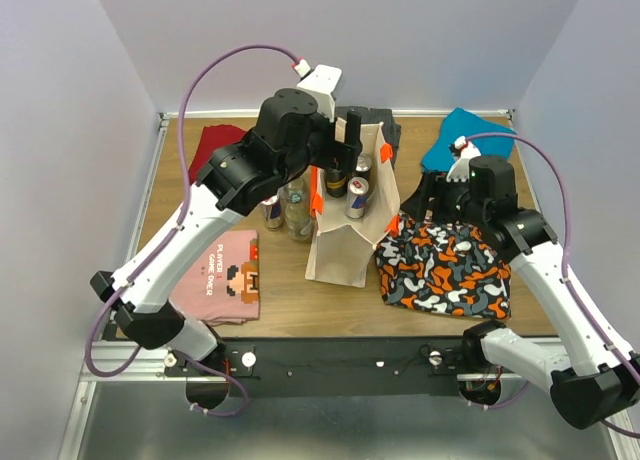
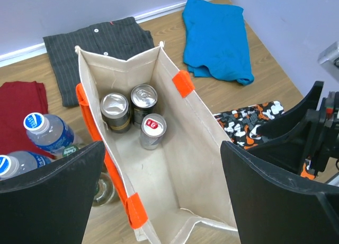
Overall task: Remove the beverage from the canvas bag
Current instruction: Take out the drink from the canvas bag.
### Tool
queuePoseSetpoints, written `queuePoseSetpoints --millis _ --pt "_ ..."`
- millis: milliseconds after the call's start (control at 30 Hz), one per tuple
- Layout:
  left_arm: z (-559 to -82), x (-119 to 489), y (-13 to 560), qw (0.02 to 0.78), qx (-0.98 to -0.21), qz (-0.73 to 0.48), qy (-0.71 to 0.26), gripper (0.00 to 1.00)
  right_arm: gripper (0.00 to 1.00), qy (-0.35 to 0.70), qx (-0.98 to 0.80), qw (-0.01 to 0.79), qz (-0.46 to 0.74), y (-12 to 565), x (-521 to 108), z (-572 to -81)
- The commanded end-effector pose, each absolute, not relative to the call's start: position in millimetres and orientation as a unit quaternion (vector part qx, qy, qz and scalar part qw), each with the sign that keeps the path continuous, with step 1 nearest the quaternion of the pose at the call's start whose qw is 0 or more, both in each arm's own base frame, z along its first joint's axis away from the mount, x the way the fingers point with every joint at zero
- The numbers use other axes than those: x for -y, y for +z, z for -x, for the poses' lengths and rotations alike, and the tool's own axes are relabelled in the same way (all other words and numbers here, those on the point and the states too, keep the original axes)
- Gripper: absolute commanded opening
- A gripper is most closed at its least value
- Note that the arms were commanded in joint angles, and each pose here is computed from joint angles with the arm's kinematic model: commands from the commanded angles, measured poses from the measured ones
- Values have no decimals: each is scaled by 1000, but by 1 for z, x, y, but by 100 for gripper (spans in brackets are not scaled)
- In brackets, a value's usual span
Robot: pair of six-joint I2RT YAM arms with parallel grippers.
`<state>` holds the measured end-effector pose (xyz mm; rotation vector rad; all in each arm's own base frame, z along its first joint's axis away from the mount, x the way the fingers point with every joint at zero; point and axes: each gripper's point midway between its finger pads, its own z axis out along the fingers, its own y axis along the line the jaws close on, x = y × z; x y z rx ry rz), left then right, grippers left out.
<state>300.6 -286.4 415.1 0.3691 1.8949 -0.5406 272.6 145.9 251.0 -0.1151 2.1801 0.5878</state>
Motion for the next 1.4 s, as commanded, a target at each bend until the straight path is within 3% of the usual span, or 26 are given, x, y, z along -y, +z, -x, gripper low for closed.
queuePoseSetpoints --millis 0,867,1367 --pt "-302 304 396 516 -805 -197 -214 99 78 271 -867 415 53 241 -157 -263" --pt "-339 366 235 409 -871 -194 -192 99 78 196 -874 444 33 249 -124 -257" --pt "-375 376 189 410 -891 -95 -170 99 84 93 -853 512 -24 292 -84 -286"
